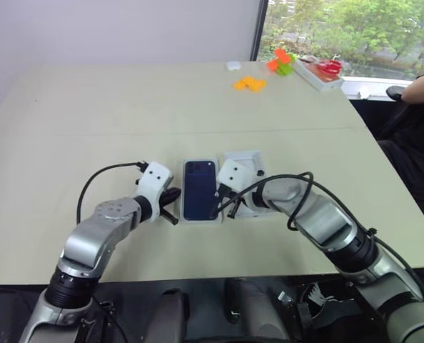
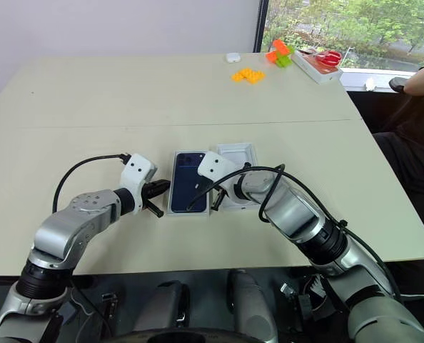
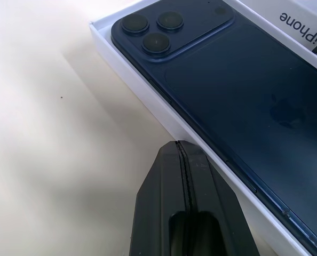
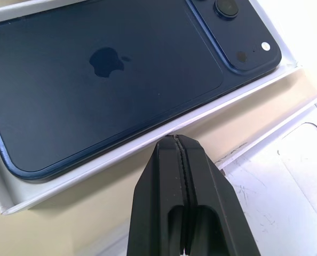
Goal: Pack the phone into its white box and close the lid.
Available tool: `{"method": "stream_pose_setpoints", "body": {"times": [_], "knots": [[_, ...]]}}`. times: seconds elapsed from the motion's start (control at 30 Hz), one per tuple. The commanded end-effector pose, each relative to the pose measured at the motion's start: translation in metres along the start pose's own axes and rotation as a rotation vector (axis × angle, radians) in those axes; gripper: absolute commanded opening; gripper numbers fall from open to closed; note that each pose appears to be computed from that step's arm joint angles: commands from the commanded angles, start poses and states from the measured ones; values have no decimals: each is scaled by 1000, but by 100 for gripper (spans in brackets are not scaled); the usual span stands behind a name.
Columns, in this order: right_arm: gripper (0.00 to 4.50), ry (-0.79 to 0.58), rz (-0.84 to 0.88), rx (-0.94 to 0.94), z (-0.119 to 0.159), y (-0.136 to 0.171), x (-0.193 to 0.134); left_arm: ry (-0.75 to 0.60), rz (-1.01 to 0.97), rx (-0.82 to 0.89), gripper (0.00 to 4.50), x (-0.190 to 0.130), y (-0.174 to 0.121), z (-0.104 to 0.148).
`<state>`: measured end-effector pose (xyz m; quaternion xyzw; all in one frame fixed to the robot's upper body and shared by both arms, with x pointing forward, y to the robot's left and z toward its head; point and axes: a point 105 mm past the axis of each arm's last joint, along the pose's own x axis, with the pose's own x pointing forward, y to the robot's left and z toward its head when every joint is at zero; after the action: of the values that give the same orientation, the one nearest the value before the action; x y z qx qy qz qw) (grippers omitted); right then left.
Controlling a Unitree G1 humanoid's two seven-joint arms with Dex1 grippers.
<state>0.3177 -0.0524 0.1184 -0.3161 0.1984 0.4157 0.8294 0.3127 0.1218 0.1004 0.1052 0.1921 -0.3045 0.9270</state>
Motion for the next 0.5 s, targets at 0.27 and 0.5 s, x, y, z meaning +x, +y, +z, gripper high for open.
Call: {"method": "stream_pose_setpoints", "body": {"times": [0.27,0.5], "knots": [[0,-12,10,7,-2,2,-16,-76,-206,61,3,15,-47,26],[0,7,-3,21,-9,-3,-31,-86,-320,59,3,22,-74,35]]}}
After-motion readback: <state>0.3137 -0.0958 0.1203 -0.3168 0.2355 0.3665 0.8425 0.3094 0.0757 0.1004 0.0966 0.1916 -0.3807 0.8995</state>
